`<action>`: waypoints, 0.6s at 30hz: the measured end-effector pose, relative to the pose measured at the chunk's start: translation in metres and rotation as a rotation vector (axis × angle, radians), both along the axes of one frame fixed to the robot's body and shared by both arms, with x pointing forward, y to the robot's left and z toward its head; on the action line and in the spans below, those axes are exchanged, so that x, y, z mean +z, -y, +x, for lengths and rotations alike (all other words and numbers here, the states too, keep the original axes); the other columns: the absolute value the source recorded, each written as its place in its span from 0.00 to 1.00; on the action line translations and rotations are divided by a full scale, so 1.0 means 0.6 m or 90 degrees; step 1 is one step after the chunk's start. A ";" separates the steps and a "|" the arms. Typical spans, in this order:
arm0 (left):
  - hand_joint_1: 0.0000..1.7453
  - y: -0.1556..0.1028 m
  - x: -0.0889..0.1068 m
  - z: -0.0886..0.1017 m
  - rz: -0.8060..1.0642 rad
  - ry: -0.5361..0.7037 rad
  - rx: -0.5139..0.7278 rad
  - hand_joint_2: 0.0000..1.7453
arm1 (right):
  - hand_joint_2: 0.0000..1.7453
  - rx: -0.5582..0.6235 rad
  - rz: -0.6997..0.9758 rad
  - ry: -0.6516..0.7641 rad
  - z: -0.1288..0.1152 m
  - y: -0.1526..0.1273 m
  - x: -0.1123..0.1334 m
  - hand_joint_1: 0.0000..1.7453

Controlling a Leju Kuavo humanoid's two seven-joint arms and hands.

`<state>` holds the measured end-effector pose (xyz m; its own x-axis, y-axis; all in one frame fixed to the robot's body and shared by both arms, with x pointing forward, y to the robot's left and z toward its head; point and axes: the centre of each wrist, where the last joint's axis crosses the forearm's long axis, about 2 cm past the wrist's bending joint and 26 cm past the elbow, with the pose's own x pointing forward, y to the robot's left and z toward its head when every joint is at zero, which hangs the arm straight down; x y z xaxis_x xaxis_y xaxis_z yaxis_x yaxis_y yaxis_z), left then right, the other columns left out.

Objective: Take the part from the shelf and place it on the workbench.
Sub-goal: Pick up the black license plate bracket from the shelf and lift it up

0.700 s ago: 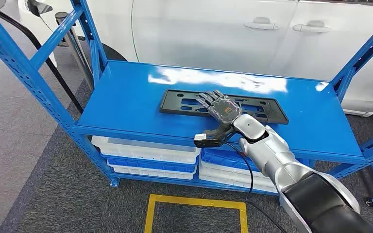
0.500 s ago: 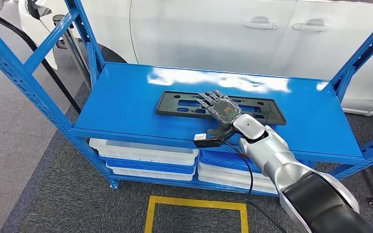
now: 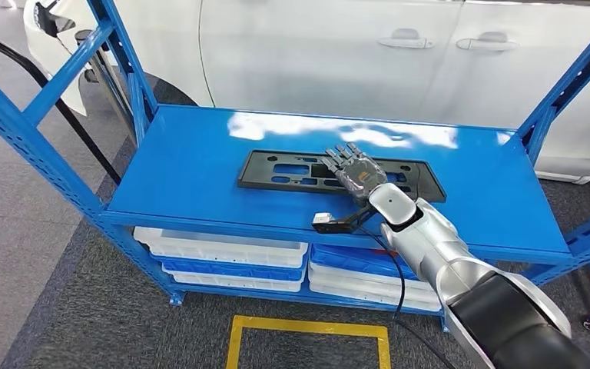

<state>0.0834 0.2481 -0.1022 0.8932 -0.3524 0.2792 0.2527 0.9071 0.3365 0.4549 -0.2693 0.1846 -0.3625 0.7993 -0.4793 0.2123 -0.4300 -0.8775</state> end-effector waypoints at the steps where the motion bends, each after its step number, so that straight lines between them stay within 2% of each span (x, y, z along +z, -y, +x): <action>1: 0.00 0.000 0.000 0.000 0.000 0.000 0.000 0.00 | 1.00 -0.001 -0.008 0.000 0.000 0.000 0.000 0.79; 2: 0.00 0.000 0.000 -0.001 0.000 -0.001 0.001 0.00 | 1.00 -0.002 -0.015 -0.002 0.001 -0.001 0.000 0.93; 4: 0.00 0.000 0.000 -0.001 0.000 0.000 -0.001 0.00 | 1.00 -0.002 -0.025 -0.004 0.002 -0.001 0.002 0.99; 18: 0.00 0.003 0.001 0.007 -0.016 0.017 -0.024 0.00 | 1.00 -0.001 -0.050 -0.018 0.007 0.013 0.008 1.00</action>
